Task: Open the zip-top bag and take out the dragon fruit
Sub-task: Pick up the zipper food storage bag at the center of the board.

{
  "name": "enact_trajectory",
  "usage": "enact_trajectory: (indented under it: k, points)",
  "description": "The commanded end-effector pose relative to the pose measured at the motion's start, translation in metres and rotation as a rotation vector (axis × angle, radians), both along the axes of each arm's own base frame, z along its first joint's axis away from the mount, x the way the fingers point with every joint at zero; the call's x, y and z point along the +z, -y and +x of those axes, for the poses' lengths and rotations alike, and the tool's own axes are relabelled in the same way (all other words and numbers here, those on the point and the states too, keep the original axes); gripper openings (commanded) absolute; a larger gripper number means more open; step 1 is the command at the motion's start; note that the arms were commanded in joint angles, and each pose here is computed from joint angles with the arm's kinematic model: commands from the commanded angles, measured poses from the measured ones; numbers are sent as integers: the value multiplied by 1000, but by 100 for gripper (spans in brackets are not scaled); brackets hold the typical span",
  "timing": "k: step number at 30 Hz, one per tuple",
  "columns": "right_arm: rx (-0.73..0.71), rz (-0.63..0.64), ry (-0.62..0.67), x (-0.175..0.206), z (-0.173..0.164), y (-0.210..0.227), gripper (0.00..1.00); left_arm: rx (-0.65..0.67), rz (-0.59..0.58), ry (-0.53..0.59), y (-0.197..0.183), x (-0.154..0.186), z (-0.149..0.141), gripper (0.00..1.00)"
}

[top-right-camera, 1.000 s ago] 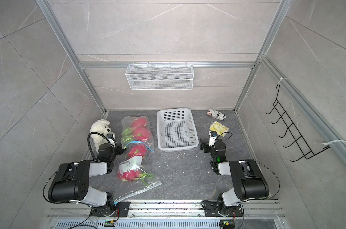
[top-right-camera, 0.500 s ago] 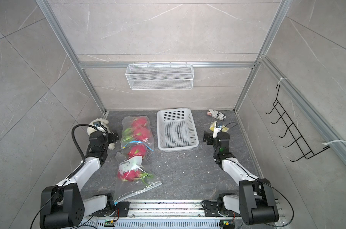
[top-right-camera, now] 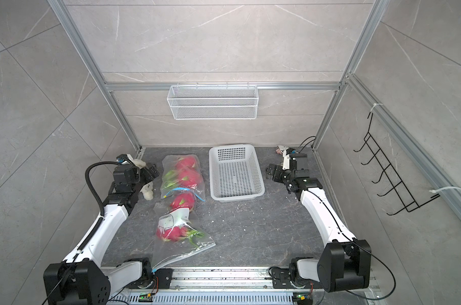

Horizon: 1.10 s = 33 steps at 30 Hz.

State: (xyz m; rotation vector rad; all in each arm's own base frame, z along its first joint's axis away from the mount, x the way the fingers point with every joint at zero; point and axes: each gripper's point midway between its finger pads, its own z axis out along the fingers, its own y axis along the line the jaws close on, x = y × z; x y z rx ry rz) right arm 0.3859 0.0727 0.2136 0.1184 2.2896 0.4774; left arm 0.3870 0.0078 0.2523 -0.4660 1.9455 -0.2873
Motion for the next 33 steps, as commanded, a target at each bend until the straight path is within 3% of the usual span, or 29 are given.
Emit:
enact_trajectory:
  k: [1,6,13,18,26,30,33]
  points:
    - [151,134,-89,5,-34,-41,99,-198,-76,-27,38,17,-15,100]
    - [282,98,-57,7,-72,-86,99,-356,-82,-91,65,9,-32,100]
    - [406,141,-1,-7,-121,-145,99,-364,-98,-108,71,-11,-36,100]
    - [447,53,57,-12,-139,-178,99,-327,-97,-200,65,-22,-39,100]
    - [420,30,52,-12,-115,-212,99,-171,-236,-312,55,-54,-63,94]
    - [402,8,83,-7,-96,-222,99,-91,-286,-321,49,-76,-63,72]
    - [379,12,167,7,-85,-223,99,-8,-283,-309,36,-86,-57,69]
